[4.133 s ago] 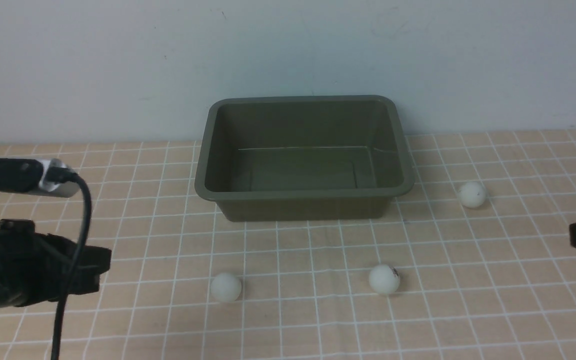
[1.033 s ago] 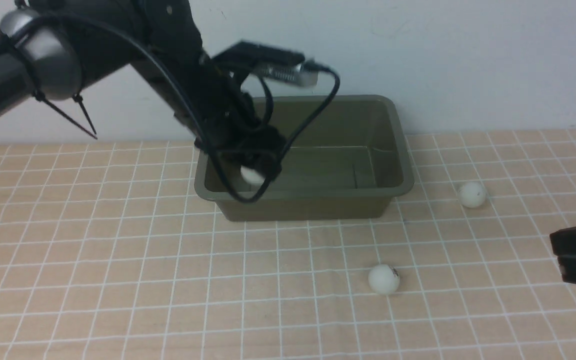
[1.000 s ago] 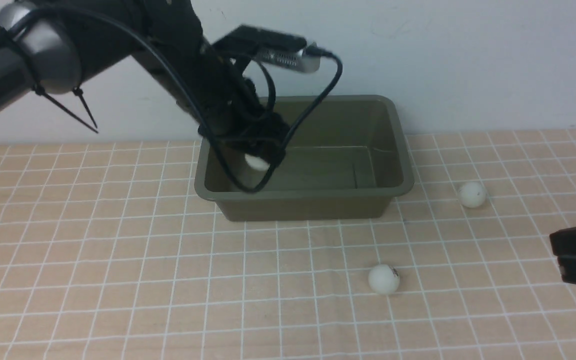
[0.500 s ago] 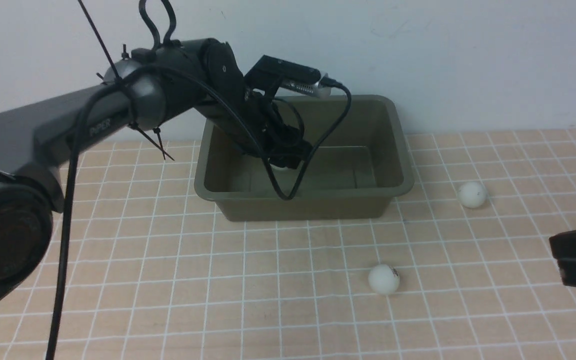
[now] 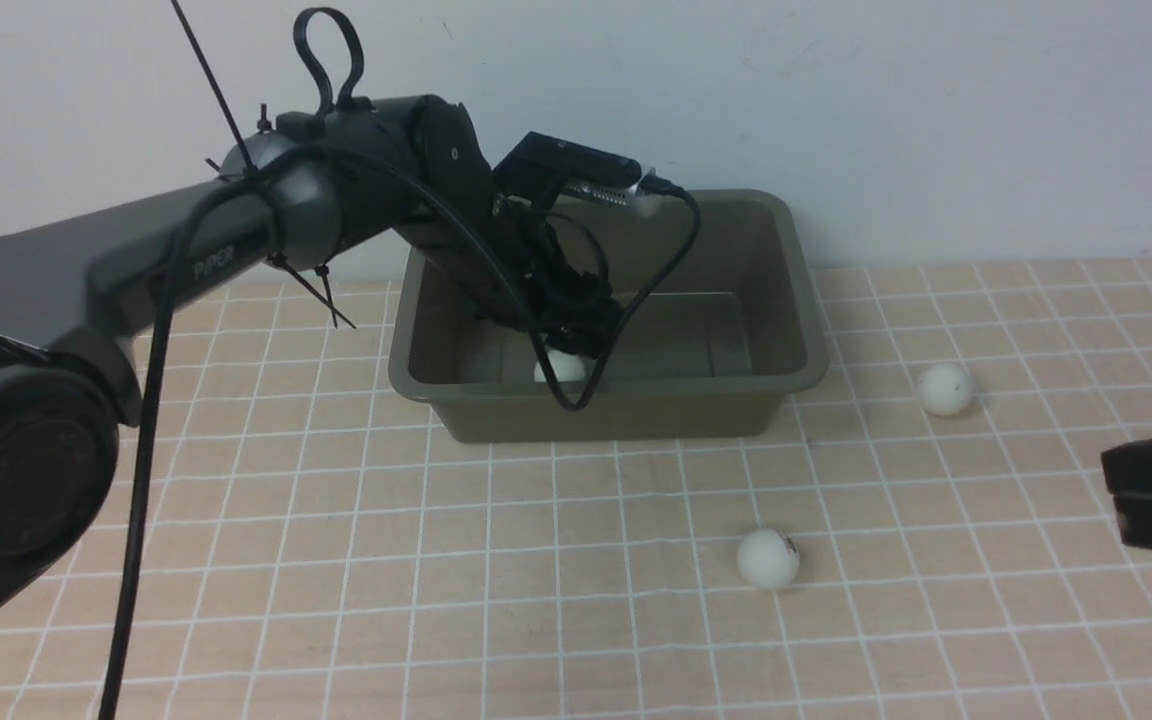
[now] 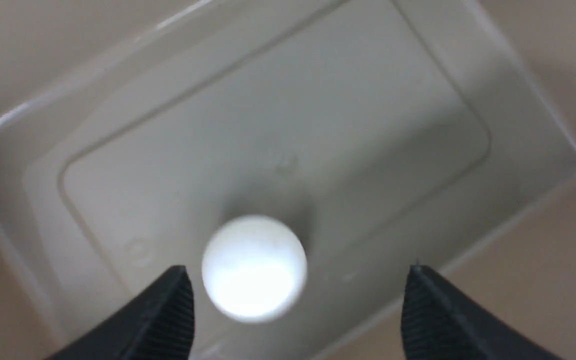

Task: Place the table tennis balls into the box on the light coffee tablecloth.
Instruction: 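Drop the ball into the bin, then reach for and grasp a ping pong ball on the table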

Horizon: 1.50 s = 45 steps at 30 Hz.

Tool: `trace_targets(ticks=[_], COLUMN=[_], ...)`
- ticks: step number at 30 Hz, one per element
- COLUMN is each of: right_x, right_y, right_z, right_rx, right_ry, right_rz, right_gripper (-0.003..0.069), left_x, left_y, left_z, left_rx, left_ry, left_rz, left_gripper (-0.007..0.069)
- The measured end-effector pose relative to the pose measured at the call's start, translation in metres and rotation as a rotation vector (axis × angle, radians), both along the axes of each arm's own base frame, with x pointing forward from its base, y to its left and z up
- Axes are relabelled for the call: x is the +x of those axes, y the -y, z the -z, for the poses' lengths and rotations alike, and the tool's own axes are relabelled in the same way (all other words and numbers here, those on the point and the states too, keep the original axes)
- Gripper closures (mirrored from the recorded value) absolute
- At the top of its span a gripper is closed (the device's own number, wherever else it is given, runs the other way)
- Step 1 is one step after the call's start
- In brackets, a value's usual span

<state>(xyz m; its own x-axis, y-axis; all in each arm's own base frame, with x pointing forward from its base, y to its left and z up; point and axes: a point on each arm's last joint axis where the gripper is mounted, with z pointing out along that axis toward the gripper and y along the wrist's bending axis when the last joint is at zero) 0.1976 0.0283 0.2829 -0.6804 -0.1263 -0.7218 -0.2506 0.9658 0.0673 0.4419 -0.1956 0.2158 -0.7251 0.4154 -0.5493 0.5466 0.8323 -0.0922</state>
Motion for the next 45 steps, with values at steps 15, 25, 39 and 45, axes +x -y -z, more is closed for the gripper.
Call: trace_targets(ticks=[15, 25, 39, 45], right_x=[0.138, 0.2, 0.213, 0.219], right_y=[-0.004, 0.0, -0.004, -0.005], right_z=[0.013, 0.05, 0.068, 0.08], right_rx=[-0.059, -0.083, -0.056, -0.063], right_ry=[-0.093, -0.278, -0.323, -0.339], right_rz=[0.004, 0.123, 0.094, 0.088], right_gripper=[0.0675, 0.0668, 0.028, 0.0103], left_x=[-0.097, -0.166, -0.248, -0.262], left_y=[-0.049, -0.073, -0.102, -0.104], left_z=[-0.186, -0.236, -0.296, -0.291], left_rx=[0.051, 0.04, -0.07, -0.102], left_ry=[0.228, 0.177, 0.365, 0.343], left_rz=[-0.006, 0.024, 0.032, 0.05], left_gripper=[0.0689, 0.0694, 0.0694, 0.0694])
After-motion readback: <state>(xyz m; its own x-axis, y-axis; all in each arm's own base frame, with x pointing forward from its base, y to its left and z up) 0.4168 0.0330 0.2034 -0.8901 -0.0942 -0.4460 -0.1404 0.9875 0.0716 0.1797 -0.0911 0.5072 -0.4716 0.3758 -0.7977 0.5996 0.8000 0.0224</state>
